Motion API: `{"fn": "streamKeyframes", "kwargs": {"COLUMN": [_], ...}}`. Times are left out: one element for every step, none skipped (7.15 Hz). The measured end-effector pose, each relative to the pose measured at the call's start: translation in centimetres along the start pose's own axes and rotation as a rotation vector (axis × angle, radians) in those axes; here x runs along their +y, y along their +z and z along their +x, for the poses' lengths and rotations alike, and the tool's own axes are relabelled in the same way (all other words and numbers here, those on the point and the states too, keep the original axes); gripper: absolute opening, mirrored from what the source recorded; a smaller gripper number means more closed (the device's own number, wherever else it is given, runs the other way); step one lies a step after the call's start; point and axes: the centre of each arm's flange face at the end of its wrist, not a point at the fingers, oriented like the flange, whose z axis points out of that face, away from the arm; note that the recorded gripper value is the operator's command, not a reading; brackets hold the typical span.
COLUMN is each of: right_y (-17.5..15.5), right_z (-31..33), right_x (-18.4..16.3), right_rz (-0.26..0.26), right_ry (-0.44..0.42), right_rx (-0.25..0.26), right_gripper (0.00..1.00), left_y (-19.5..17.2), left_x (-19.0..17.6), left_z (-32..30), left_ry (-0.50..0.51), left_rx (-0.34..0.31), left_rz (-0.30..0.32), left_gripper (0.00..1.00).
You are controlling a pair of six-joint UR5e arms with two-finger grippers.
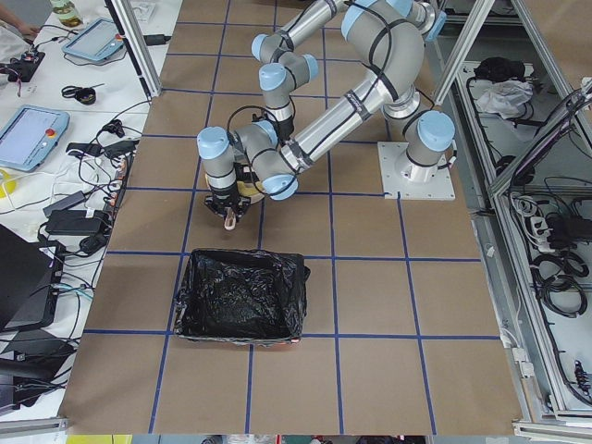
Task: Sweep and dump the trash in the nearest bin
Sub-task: 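Sweep the trash toward the dustpan with the brush in the right gripper, then push the remaining trash into the dustpan with the right gripper's brush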
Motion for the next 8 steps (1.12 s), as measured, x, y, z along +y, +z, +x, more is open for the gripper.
{"fn": "streamKeyframes", "kwargs": {"right_y": [-1.0, -2.9, -5.0, -5.9, -5.9, -5.8, -5.8, -5.8], "right_z": [0.6, 1.6, 3.1, 4.8, 6.1, 7.1, 8.2, 8.6], "right_x": [0.7, 1.8, 2.9, 3.6, 3.8, 3.4, 1.7, -0.7], "right_rz": [-0.012, -0.026, -0.041, -0.053, -0.055, -0.048, -0.038, -0.029], "right_ry": [0.077, 0.127, 0.162, 0.181, 0.188, 0.212, 0.299, 0.443], "right_rx": [0.021, 0.044, 0.063, 0.075, 0.087, 0.094, 0.082, 0.045], "right_gripper": [0.00, 0.00, 0.00, 0.00, 0.00, 0.00, 0.00, 0.00], "left_y": [0.0, 0.0, -0.1, -0.2, -0.3, -0.3, -0.2, -0.2], "left_x": [0.0, 0.0, 0.0, 0.0, 0.0, 0.0, 0.0, -0.1], "left_z": [0.0, 0.0, 0.0, 0.1, 0.1, 0.1, 0.1, 0.1], "left_ry": [0.001, 0.002, 0.003, 0.004, 0.004, 0.005, 0.006, 0.006], "left_rx": [0.000, 0.000, -0.001, -0.002, -0.003, -0.003, -0.003, -0.001], "left_rz": [0.000, 0.001, 0.001, 0.001, 0.000, 0.000, 0.000, 0.001], "left_gripper": [0.00, 0.00, 0.00, 0.00, 0.00, 0.00, 0.00, 0.00]}}
